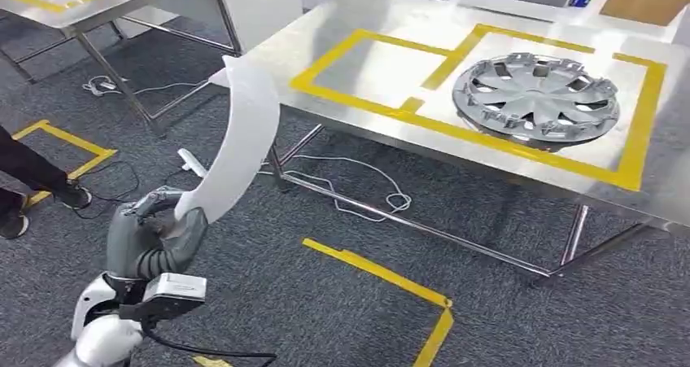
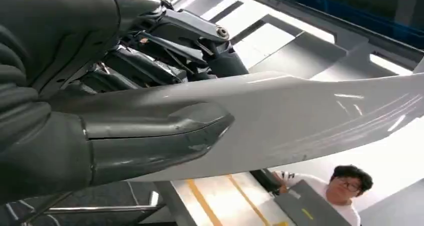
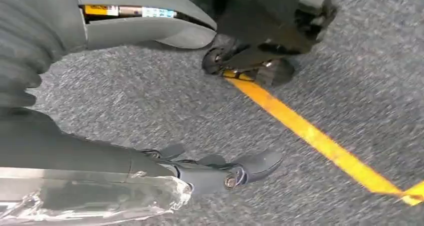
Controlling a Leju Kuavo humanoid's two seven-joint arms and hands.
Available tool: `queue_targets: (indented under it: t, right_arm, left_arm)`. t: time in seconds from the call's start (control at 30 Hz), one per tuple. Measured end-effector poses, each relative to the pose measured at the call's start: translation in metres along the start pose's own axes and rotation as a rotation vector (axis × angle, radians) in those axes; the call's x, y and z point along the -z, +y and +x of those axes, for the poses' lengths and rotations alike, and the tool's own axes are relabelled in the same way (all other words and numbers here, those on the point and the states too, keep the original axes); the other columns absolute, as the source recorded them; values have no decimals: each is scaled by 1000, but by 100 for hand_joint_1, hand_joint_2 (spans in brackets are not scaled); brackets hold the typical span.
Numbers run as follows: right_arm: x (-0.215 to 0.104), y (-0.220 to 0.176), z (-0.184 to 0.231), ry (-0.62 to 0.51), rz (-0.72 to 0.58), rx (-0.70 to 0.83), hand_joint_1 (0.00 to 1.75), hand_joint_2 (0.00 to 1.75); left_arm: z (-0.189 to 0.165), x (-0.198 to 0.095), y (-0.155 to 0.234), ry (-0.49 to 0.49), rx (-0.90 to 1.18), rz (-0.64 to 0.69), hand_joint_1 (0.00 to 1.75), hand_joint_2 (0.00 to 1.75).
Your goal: Take the parts from the cabinet and place them on the table.
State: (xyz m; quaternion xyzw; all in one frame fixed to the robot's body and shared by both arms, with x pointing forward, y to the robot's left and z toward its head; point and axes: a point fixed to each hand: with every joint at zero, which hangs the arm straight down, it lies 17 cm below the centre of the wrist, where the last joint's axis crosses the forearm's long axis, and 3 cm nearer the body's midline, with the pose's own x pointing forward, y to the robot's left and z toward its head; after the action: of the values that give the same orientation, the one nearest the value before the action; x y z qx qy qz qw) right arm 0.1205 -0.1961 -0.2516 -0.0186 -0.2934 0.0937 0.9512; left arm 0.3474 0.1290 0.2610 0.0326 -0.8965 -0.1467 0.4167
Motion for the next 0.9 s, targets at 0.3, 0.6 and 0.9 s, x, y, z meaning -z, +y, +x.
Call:
queue_targets:
  t: [0.3,0.6,0.9]
  right_arm:
    - [0,2,-1,2,5,-1,0,175]
    - [0,3,-1,4,8,-8,0,175]
    - [-1,4,-2,9,13,-17,0,175]
  left_arm:
    - [-3,-3,0,9,2,-2,175,175]
    - [-2,-2,0,6,2,3,175,175]
    - [-3,-3,0,10,2,1,175,175]
